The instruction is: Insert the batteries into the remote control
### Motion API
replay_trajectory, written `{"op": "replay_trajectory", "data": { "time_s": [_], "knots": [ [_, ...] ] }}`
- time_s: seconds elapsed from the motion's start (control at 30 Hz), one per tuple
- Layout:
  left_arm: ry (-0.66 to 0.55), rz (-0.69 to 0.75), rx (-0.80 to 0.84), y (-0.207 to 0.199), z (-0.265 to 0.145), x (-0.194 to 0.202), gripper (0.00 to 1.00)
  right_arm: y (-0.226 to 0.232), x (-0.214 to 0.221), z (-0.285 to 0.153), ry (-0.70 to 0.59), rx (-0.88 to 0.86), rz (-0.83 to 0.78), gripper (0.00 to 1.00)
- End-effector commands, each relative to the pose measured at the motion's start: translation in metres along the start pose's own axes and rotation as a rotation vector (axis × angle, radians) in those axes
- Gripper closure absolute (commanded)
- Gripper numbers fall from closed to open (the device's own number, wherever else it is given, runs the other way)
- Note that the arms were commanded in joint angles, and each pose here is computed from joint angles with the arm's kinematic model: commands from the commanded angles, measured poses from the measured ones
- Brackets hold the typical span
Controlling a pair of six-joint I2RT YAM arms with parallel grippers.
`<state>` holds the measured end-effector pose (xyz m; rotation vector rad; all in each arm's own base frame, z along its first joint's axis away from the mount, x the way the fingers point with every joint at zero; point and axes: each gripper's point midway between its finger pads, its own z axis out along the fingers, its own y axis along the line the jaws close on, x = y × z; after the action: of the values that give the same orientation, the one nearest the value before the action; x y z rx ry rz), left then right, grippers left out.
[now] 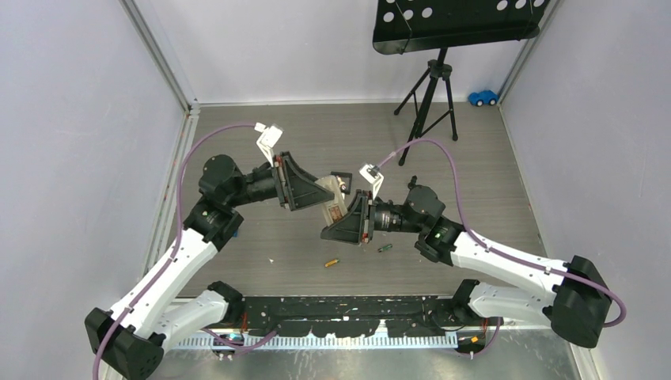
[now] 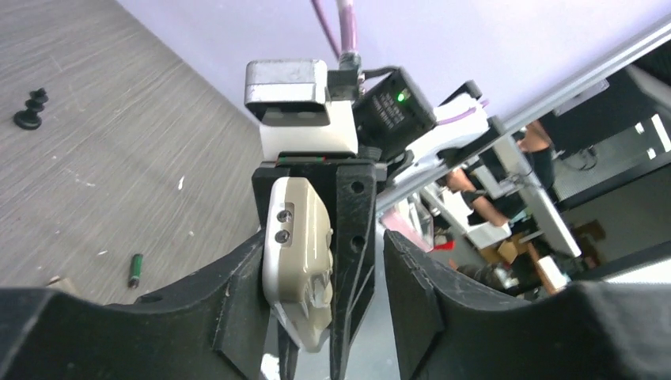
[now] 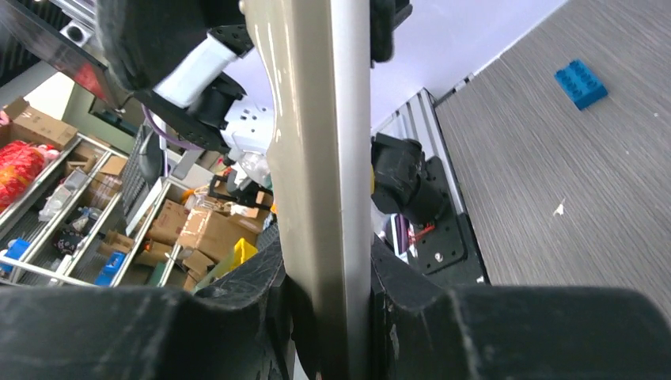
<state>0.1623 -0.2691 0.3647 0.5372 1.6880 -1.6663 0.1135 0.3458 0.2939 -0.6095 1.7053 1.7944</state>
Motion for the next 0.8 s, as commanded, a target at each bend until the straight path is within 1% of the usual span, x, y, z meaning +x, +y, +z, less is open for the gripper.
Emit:
{"op": "replay_trajectory", "data": {
  "time_s": [0.0, 0.2, 0.27, 0.33, 0.47, 0.5, 0.53, 0.6, 0.63, 0.67, 0.7, 0.77],
  "knots": [
    [-0.124, -0.004, 0.066, -0.02, 0.005, -0.032, 0.48, 0.024, -0.027, 0.006, -0.109, -0.105, 0.006, 0.9],
    [-0.063, -0.054, 0.097, -0.013, 0.012, -0.023, 0.53, 0.026, -0.029, 0.011, -0.094, -0.117, 0.029, 0.91],
    [-0.044, -0.063, 0.101, -0.011, 0.013, -0.019, 0.58, 0.026, -0.03, 0.013, -0.095, -0.126, 0.042, 0.91],
    [-0.039, -0.066, 0.097, -0.008, 0.014, -0.018, 0.66, 0.025, -0.03, 0.014, -0.098, -0.129, 0.05, 0.91],
    [-0.046, -0.05, 0.068, -0.001, 0.014, -0.018, 0.95, 0.02, -0.031, 0.015, -0.107, -0.116, 0.065, 0.91],
    [-0.052, -0.032, 0.048, 0.003, 0.015, -0.019, 1.0, 0.017, -0.032, 0.014, -0.111, -0.108, 0.072, 0.87],
    [-0.051, -0.025, 0.023, 0.008, 0.015, -0.018, 1.0, 0.014, -0.032, 0.013, -0.117, -0.093, 0.079, 0.76],
    [-0.051, -0.016, -0.049, 0.022, 0.013, -0.015, 1.0, 0.003, -0.034, 0.008, -0.136, -0.042, 0.092, 0.48],
    [-0.057, 0.0, -0.088, 0.029, 0.011, -0.014, 1.0, -0.004, -0.036, 0.005, -0.152, -0.011, 0.089, 0.38],
    [-0.061, 0.015, -0.126, 0.036, 0.009, -0.013, 1.0, -0.011, -0.036, 0.0, -0.165, 0.028, 0.089, 0.33],
    [-0.066, 0.034, -0.162, 0.042, 0.007, -0.013, 1.0, -0.016, -0.037, -0.005, -0.18, 0.057, 0.08, 0.3],
    [-0.071, 0.077, -0.221, 0.053, 0.001, -0.012, 1.0, -0.026, -0.039, -0.017, -0.214, 0.123, 0.069, 0.26]
  ]
}}
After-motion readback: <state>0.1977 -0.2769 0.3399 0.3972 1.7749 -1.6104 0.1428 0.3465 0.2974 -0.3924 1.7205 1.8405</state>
